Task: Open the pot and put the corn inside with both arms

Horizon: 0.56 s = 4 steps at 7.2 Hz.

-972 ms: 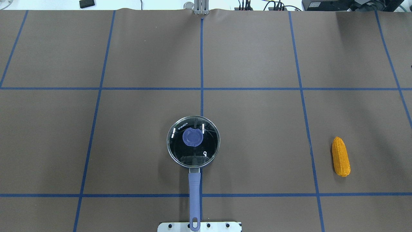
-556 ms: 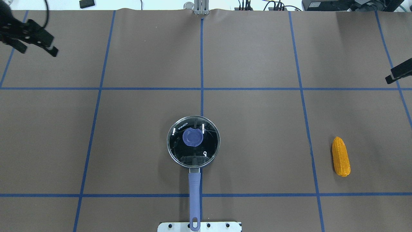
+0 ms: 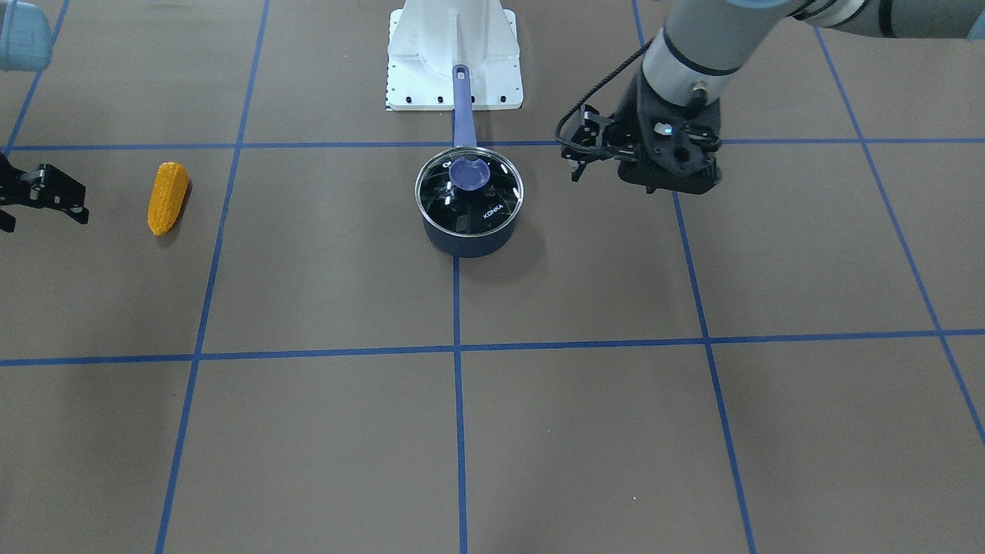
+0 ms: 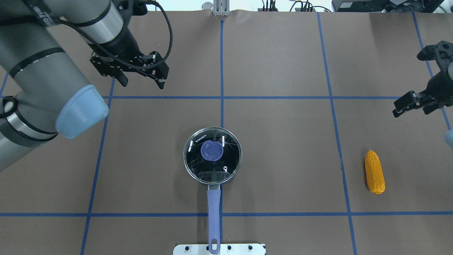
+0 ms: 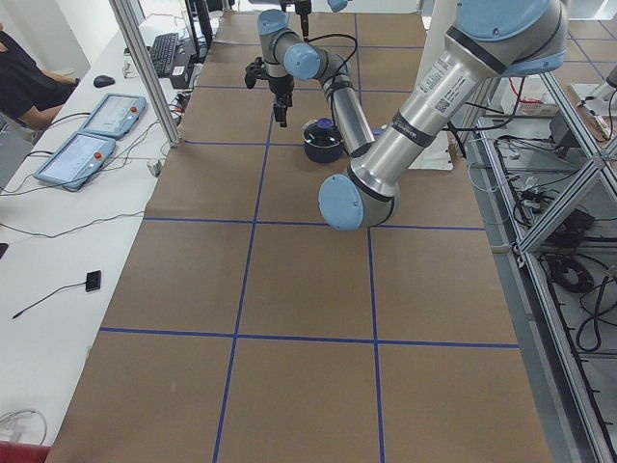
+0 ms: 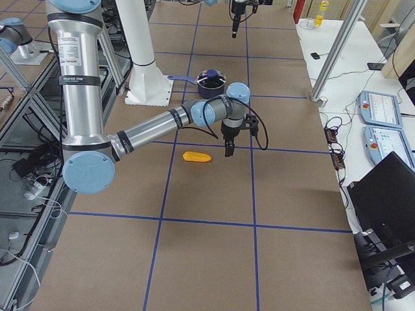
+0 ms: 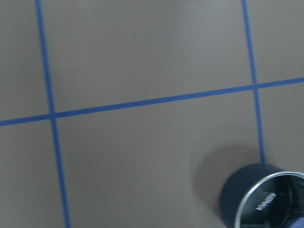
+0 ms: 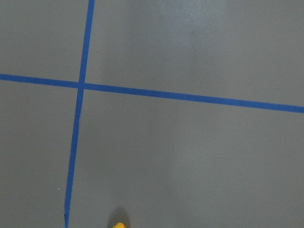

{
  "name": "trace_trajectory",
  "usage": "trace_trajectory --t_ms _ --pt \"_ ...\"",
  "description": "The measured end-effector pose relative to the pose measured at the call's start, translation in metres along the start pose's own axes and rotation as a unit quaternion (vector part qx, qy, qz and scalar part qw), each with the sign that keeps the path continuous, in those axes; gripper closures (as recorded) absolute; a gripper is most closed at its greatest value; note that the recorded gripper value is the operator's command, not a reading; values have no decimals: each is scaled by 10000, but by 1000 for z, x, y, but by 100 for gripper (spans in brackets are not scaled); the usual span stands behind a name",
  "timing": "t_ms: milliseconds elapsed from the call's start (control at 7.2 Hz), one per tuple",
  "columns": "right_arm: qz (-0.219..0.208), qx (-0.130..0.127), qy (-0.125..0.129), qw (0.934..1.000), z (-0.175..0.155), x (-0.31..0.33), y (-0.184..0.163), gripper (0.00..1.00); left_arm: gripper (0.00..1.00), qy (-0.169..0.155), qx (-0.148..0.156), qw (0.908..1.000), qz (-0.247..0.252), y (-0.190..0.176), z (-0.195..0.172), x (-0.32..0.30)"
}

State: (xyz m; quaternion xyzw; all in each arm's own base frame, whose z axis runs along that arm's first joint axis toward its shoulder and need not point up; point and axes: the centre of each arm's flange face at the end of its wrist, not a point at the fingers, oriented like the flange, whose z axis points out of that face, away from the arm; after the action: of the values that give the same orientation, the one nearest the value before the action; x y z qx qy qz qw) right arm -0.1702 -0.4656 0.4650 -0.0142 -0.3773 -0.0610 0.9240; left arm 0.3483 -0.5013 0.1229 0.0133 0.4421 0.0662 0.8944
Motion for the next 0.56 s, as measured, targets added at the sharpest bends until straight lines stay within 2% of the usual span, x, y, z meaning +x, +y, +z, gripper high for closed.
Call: trace_trajectory --t_ms 278,556 --pt "-54 -271 136 9995 27 -16 26 0 0 -107 42 9999 21 5 23 55" --pt "-32 -329 314 9990 49 -43 50 0 0 -280 45 9994 187 20 52 92"
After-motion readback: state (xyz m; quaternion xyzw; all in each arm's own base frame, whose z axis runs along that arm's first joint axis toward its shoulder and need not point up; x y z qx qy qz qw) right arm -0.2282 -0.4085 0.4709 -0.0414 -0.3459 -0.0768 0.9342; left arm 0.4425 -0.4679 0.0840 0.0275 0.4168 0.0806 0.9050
